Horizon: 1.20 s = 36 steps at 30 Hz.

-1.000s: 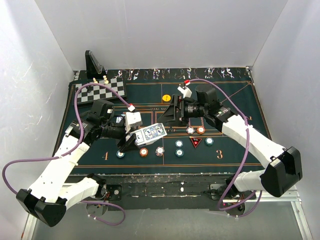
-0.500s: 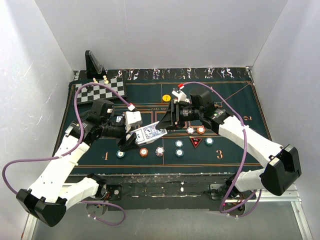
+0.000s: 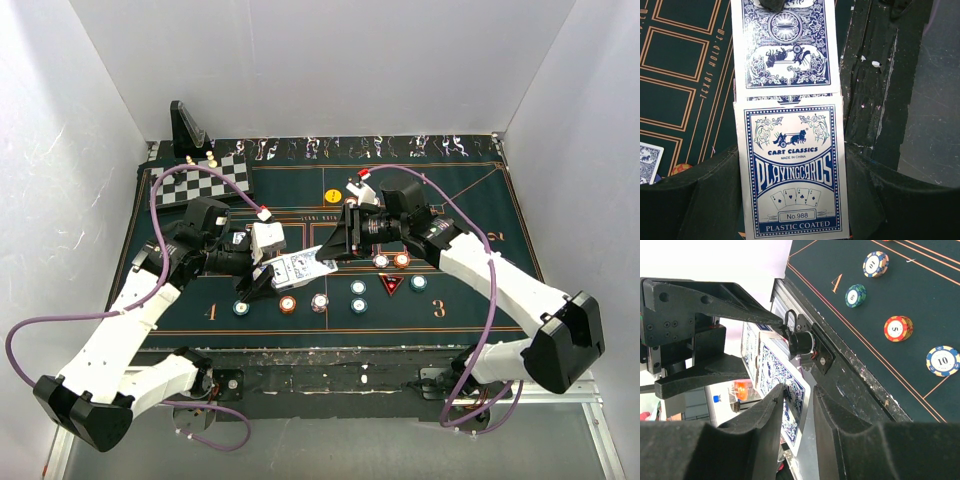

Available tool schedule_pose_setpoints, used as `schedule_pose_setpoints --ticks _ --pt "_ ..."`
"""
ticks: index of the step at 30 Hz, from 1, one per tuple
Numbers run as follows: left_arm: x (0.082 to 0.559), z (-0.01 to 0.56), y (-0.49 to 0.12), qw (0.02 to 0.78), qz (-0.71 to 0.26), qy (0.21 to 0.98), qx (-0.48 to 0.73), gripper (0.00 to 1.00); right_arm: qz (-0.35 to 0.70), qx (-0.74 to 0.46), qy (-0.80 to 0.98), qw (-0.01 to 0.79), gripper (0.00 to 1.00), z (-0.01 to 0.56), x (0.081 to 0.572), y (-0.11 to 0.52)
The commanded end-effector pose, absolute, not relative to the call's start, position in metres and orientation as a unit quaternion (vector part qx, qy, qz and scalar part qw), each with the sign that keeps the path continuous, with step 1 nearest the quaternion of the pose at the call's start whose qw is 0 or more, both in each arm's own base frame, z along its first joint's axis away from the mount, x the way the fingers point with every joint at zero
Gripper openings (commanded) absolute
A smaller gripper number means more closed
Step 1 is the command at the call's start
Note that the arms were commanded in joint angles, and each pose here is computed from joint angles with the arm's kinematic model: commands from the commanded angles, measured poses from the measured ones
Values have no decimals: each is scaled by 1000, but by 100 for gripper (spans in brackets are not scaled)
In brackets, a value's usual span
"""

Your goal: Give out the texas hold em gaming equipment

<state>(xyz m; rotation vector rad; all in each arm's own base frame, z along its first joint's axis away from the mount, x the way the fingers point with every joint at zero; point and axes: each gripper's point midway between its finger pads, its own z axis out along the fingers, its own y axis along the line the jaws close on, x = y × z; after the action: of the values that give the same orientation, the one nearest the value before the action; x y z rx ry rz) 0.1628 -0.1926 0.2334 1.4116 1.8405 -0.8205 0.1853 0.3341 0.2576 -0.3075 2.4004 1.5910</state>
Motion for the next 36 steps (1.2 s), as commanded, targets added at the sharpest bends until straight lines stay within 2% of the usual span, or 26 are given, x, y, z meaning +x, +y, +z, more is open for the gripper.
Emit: schedule_pose_setpoints --ticks 1,6,10,16,23,36 --pt "165 243 -197 354 -322 689 544 11 548 -116 815 148 37 274 184 328" --pt "164 244 -197 356 -324 689 543 10 547 -114 814 158 47 280 185 321" --pt "164 244 -197 358 -322 688 543 10 545 -112 815 161 47 282 185 315" --pt "164 244 -197 358 -322 688 543 10 543 -107 817 161 41 282 185 311" --pt "164 244 -197 358 -321 688 543 10 542 -100 818 163 26 284 187 305" --pt "165 244 -197 358 -322 689 542 10 554 -90 810 170 25 296 190 290"
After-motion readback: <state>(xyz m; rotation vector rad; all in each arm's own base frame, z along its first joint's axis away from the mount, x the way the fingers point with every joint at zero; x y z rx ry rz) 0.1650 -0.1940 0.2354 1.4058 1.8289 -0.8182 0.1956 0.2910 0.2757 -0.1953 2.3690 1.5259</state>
